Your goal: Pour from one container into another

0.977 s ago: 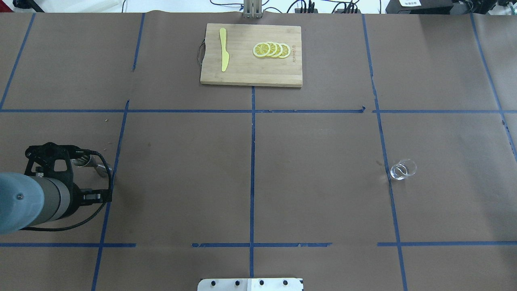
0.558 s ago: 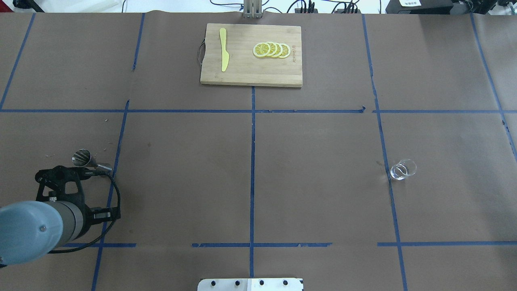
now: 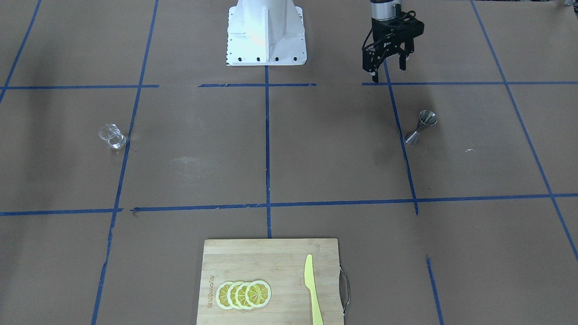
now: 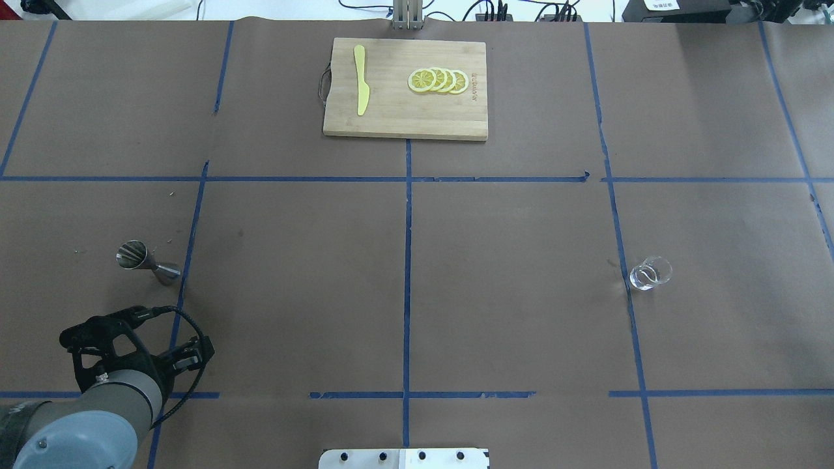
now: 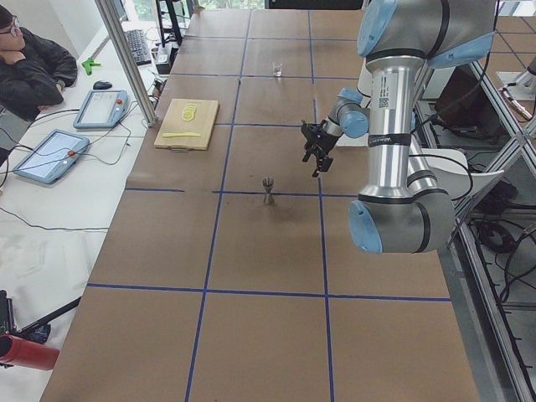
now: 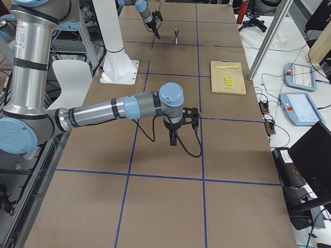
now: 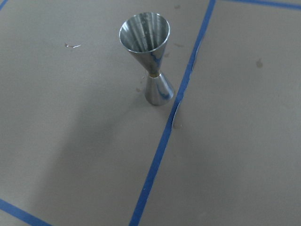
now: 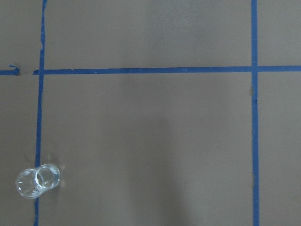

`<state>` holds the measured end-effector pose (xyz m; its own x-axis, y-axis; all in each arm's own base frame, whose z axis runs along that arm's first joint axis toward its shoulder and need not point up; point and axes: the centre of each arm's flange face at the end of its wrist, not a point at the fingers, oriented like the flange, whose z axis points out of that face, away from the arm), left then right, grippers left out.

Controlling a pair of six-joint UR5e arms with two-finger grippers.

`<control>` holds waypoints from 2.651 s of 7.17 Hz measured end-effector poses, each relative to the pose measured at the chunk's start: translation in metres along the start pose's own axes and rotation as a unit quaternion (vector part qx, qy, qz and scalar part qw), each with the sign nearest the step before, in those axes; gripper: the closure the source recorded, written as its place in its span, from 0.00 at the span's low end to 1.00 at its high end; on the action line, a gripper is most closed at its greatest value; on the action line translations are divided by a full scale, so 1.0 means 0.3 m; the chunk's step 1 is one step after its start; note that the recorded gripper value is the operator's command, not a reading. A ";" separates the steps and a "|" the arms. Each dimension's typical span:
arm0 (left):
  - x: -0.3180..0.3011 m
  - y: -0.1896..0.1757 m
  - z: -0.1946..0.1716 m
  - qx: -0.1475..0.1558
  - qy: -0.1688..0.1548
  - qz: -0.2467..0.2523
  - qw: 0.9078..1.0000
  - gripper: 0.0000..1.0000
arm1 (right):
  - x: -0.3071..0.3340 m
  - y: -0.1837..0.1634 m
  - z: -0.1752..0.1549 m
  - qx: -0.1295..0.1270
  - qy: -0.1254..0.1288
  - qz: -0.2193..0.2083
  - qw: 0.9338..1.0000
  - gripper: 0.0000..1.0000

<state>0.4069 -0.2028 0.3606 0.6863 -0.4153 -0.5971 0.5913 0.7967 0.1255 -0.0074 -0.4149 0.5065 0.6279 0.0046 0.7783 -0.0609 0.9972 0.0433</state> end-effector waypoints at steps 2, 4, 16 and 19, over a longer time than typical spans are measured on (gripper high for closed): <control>-0.007 0.050 0.084 0.073 0.016 -0.056 0.996 0.00 | -0.146 0.033 0.082 0.029 -0.008 0.018 0.999 0.00; -0.010 0.060 0.124 0.119 0.033 -0.075 0.990 0.00 | -0.272 0.073 0.181 0.053 -0.013 0.031 0.998 0.00; -0.057 0.034 0.362 0.240 -0.016 -0.039 0.970 0.03 | -0.572 0.307 0.246 0.107 0.018 0.049 0.993 0.00; 0.035 -0.021 0.403 0.276 -0.006 -0.048 0.960 0.07 | -0.622 0.367 0.308 0.132 0.042 0.055 0.989 0.00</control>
<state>0.4616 -0.2654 0.4493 0.6203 -0.4821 -0.6187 0.7841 0.4022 0.4727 -0.2031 -0.3127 0.4239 0.6670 0.1296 0.7337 -0.3261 0.9362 0.1310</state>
